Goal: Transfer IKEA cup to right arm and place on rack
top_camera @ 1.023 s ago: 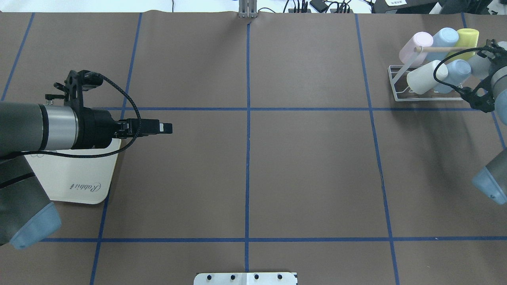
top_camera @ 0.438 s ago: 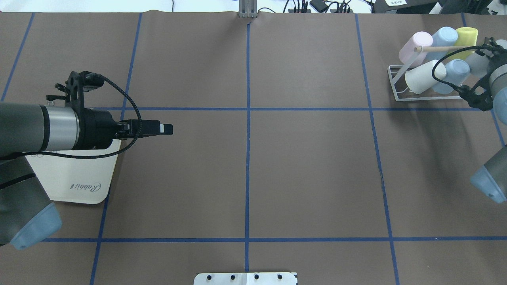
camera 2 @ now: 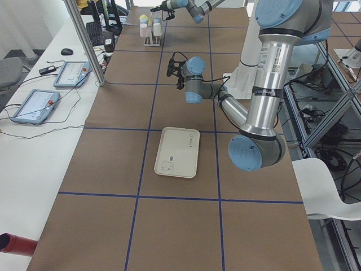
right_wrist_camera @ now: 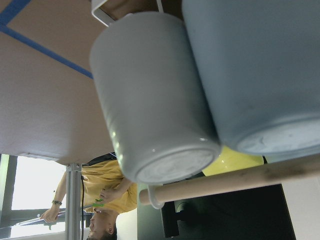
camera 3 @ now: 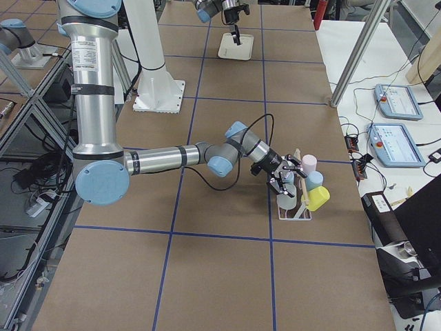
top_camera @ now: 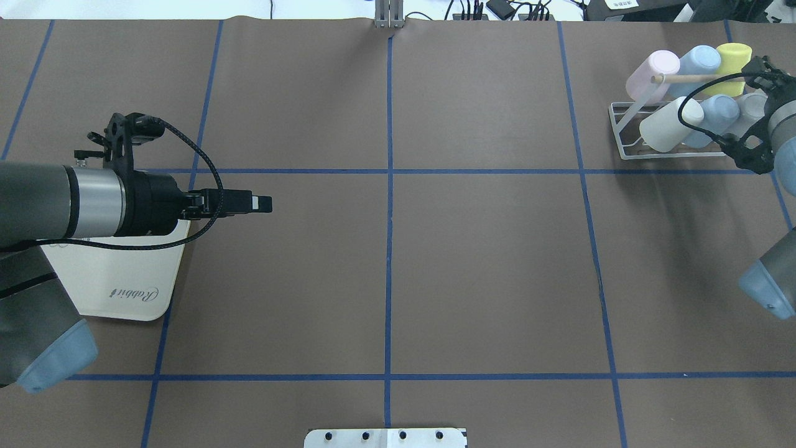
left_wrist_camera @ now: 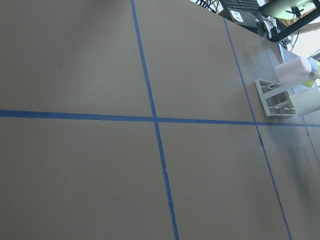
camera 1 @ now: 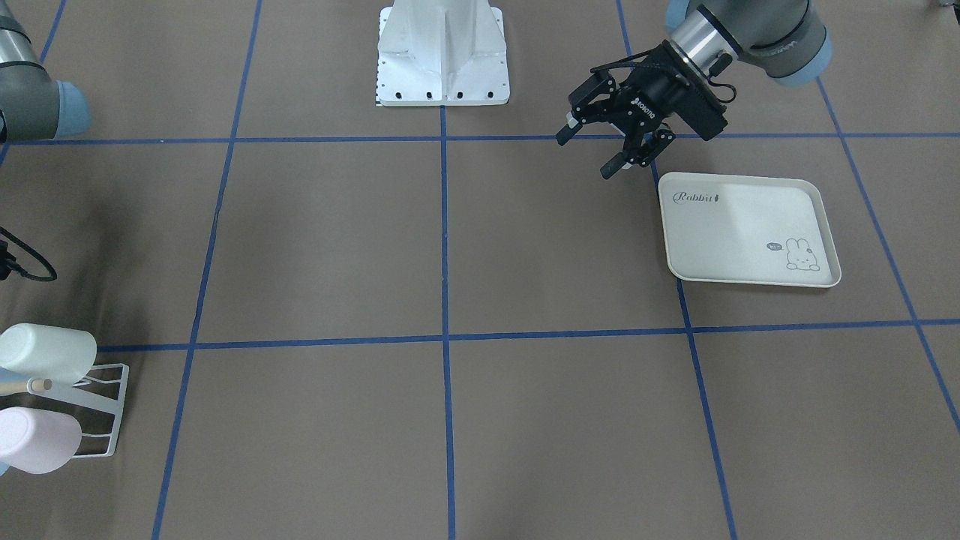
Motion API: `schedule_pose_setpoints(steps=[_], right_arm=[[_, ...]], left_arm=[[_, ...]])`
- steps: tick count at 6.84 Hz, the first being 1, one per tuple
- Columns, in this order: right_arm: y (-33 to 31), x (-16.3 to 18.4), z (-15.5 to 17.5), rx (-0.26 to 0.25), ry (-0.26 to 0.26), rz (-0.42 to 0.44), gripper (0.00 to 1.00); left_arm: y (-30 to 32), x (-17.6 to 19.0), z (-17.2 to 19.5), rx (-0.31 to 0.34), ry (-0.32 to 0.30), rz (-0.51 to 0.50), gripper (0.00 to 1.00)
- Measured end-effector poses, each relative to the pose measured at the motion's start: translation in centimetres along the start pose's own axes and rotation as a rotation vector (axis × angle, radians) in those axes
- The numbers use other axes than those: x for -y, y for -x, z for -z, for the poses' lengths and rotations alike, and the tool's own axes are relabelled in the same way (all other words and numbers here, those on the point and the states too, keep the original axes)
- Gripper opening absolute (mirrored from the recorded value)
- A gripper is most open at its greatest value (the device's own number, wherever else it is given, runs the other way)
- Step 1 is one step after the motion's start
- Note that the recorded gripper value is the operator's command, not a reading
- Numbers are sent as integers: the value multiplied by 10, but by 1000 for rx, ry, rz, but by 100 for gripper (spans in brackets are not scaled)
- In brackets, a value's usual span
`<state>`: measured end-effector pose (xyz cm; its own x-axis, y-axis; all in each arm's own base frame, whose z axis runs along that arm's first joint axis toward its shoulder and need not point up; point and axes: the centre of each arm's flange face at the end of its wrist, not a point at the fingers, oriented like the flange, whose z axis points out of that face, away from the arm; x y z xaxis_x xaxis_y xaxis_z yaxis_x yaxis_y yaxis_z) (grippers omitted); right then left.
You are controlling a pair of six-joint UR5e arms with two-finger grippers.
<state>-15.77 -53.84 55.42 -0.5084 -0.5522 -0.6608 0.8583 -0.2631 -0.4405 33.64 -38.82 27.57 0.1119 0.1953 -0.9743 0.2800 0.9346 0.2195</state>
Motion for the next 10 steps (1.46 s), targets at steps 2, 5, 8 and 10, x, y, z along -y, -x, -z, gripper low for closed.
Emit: schedule_pose_setpoints(steps=[2, 5, 8, 10], right_arm=[[-4, -4, 5, -13, 1, -13, 99], [-18, -16, 29, -63, -78, -263, 99], [-14, -15, 61, -1, -364, -885, 100], [-25, -11, 89, 131, -623, -1489, 100]], left_arm=[[0, 0, 0, 0, -1, 0, 100], [-1, 0, 1, -3, -2, -1, 100], [-3, 1, 4, -7, -6, -4, 100], [2, 5, 9, 4, -16, -22, 100]])
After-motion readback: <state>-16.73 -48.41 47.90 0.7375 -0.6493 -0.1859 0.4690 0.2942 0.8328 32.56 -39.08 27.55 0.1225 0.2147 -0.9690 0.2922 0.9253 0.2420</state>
